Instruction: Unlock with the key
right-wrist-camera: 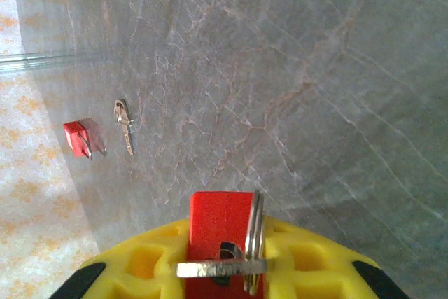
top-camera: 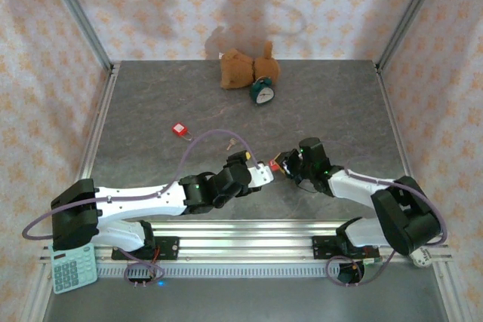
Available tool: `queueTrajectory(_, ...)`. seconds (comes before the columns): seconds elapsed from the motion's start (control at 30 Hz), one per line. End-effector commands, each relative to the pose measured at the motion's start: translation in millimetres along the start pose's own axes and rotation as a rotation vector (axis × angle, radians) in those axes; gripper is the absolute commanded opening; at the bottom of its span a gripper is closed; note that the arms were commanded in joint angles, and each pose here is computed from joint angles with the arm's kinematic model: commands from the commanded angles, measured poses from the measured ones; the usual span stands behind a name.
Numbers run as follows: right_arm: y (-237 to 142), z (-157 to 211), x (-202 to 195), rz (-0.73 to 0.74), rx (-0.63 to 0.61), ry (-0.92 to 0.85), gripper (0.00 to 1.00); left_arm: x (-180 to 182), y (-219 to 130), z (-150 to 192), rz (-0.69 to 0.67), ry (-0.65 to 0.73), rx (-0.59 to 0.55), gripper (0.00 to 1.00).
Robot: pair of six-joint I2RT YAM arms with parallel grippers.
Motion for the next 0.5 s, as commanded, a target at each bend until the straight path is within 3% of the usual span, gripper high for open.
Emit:
queueTrajectory(0.0,5,-11,20,-0.056,-0.031,-0.072,0.20,8,-6,4,-0.015,-0.046,-0.007,0.71)
queueTrajectory(0.47,4,-54,32,-0.104,-0.099,-0.235,0.20,18,-7,11,-0.059,-0.070,-0.016,0.70)
Point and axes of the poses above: each hand's point on the last joint's axis, 136 mm out from that joint toward the fingers, its own y axis out along the fingers, its own x axis along the line the jaws close on, z = x × y, the point moved 5 cm from there along -y, back along the fingers, and after that the axes turned 2 degrees about y, right-handed, at the moved point
